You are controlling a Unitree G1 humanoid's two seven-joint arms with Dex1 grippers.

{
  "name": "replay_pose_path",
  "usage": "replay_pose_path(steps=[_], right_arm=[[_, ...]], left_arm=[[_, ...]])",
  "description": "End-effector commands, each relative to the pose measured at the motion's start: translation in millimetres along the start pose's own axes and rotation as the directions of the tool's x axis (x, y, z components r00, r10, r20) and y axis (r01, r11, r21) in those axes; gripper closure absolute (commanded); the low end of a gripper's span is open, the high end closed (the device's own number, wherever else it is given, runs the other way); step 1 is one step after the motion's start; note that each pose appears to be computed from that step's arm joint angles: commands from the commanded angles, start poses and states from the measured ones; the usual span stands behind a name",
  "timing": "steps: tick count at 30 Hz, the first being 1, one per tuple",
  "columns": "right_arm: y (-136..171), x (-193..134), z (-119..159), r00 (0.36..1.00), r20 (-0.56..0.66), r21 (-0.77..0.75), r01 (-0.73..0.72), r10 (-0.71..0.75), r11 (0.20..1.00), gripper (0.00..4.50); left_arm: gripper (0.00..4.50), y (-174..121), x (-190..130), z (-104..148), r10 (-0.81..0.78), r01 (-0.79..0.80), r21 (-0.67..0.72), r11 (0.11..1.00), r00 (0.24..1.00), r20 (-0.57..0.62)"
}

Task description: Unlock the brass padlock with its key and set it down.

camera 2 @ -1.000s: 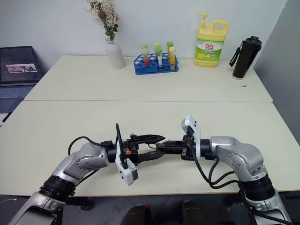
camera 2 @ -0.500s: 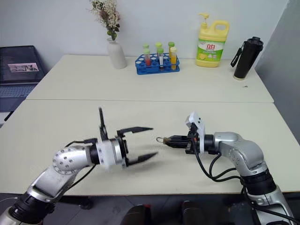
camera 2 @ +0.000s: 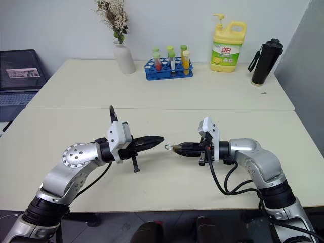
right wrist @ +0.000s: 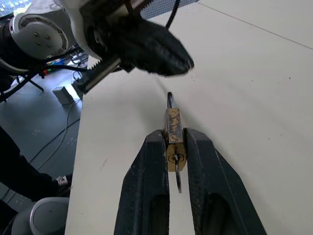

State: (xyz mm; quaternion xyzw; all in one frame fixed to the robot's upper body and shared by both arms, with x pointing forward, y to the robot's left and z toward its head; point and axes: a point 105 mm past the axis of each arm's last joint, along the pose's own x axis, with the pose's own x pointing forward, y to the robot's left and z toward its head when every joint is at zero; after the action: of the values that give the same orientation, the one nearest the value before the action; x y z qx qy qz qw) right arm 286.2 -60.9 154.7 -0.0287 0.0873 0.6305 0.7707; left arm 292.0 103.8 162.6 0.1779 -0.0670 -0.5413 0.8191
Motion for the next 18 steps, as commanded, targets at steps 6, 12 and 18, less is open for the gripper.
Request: replay_pose_path(steps=[6, 12, 18], right_arm=[[10, 0, 13, 0.999, 0.029, -0.060, -0.031, 0.033, 0.998, 4.35], [11, 0, 12, 0.999, 0.029, -0.056, -0.034, 0.035, 0.998, 4.35], [10, 0, 10, 0.999, 0.025, -0.050, -0.035, 0.036, 0.998, 4.35]], left_arm=[[4.50, -2, 13, 0, -0.039, 0.039, 0.011, 0.999, 0.999, 0.021], [4.50, -8, 15, -1, -0.058, 0.059, -0.007, 0.998, 0.998, 0.029], [4.50, -19, 13, -2, -0.108, 0.108, -0.033, 0.994, 0.994, 0.011]])
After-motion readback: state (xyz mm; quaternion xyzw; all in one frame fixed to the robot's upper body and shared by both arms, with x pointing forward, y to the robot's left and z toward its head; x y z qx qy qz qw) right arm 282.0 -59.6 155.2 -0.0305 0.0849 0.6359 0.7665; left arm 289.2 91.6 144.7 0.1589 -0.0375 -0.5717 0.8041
